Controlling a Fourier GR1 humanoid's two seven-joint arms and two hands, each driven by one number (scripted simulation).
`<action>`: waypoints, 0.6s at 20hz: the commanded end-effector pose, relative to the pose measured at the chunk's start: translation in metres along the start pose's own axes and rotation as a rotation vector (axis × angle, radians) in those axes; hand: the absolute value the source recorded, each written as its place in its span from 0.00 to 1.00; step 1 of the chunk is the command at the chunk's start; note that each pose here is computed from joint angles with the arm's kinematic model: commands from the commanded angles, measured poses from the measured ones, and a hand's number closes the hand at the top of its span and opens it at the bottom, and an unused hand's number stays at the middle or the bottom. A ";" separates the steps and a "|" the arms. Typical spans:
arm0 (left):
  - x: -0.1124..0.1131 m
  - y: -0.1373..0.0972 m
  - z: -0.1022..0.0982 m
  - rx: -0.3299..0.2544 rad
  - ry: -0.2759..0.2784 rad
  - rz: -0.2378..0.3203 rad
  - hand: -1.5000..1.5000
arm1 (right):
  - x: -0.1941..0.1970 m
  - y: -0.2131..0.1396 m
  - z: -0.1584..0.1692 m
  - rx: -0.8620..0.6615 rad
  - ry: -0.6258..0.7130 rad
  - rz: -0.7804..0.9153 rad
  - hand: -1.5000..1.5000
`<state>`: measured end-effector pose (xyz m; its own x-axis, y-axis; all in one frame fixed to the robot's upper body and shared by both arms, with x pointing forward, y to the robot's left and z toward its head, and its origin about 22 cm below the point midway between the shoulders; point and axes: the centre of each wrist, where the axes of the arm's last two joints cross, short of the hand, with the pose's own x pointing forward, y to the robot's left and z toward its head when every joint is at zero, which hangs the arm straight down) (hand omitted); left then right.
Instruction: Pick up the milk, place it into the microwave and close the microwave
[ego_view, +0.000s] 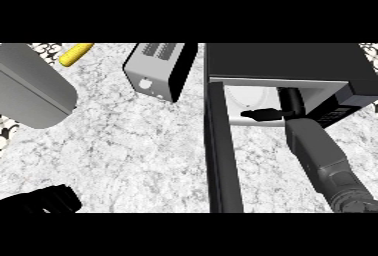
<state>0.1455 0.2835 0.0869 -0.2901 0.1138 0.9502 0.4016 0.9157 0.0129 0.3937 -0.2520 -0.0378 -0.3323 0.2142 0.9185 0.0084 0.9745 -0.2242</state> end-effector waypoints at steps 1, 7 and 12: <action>-0.012 -0.009 -0.007 -0.032 0.028 0.013 1.00 | -0.024 0.010 0.039 0.011 0.042 -0.137 0.00; -0.003 -0.034 -0.019 -0.067 0.054 0.048 1.00 | -0.037 0.005 0.068 0.019 0.031 -0.180 0.00; -0.003 -0.052 -0.032 -0.108 0.058 0.052 1.00 | -0.052 -0.035 0.114 0.051 0.060 -0.154 0.00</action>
<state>0.1510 0.2373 0.0903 -0.2181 0.1353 0.9665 0.4829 0.8755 -0.0136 0.3380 -0.2654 -0.0960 -0.3020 0.0446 0.9523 -0.1111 0.9905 -0.0816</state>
